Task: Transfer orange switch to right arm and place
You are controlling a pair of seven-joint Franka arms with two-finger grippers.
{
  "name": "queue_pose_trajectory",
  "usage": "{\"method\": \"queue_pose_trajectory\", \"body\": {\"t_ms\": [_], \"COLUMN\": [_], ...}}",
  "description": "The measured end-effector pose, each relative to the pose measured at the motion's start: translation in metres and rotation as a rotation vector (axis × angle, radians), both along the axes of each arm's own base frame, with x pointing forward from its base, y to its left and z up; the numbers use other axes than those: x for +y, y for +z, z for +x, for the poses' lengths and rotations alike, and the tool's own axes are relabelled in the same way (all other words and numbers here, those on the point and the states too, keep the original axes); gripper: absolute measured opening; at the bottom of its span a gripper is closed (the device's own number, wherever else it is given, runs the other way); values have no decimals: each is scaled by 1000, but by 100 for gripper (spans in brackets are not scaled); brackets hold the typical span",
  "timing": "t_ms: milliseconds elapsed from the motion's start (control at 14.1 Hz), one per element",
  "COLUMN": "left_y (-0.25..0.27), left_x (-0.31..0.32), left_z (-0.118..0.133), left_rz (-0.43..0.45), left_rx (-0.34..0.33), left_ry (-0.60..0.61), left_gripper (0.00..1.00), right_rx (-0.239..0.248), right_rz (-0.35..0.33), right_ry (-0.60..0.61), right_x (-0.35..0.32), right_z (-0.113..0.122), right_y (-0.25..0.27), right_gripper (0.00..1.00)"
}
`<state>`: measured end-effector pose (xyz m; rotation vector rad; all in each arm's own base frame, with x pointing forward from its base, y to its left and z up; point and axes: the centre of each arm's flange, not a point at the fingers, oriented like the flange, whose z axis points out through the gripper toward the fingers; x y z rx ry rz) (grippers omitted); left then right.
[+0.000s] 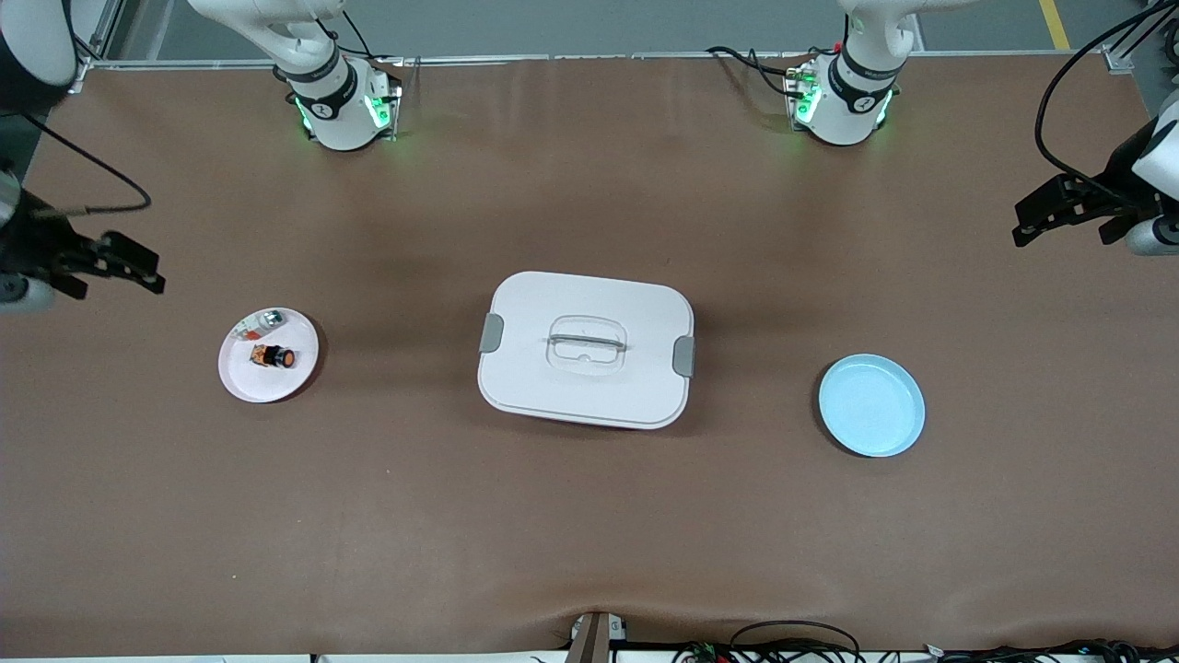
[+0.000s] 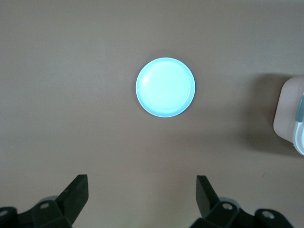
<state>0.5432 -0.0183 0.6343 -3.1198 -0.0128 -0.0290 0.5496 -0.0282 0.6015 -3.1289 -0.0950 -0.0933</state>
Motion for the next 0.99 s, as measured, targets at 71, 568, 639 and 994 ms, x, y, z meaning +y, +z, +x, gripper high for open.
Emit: {"method": "queue_pose_trajectory", "body": {"t_ms": [71,568,639,994], "left_y": [1,2,2,2], "left_x": [0,-3,-4,-5], "left_z": [0,0,0,0], "left_rz": [0,0,0,0], "left_rx": [-2,-5,-5,-5], "left_ry": [1,-4,-5,-8], "left_gripper": [100,100,100,100], "right_rx": [-17,-55,-61,-102], "right_rz": [1,13,14,13], "right_ry": [0,-48,-52,-58], "right_x": [0,1,0,-3], "right_z": [-13,-80,-82,-77], "right_y": [12,35,37,51], "right_gripper": [100,100,100,100]}}
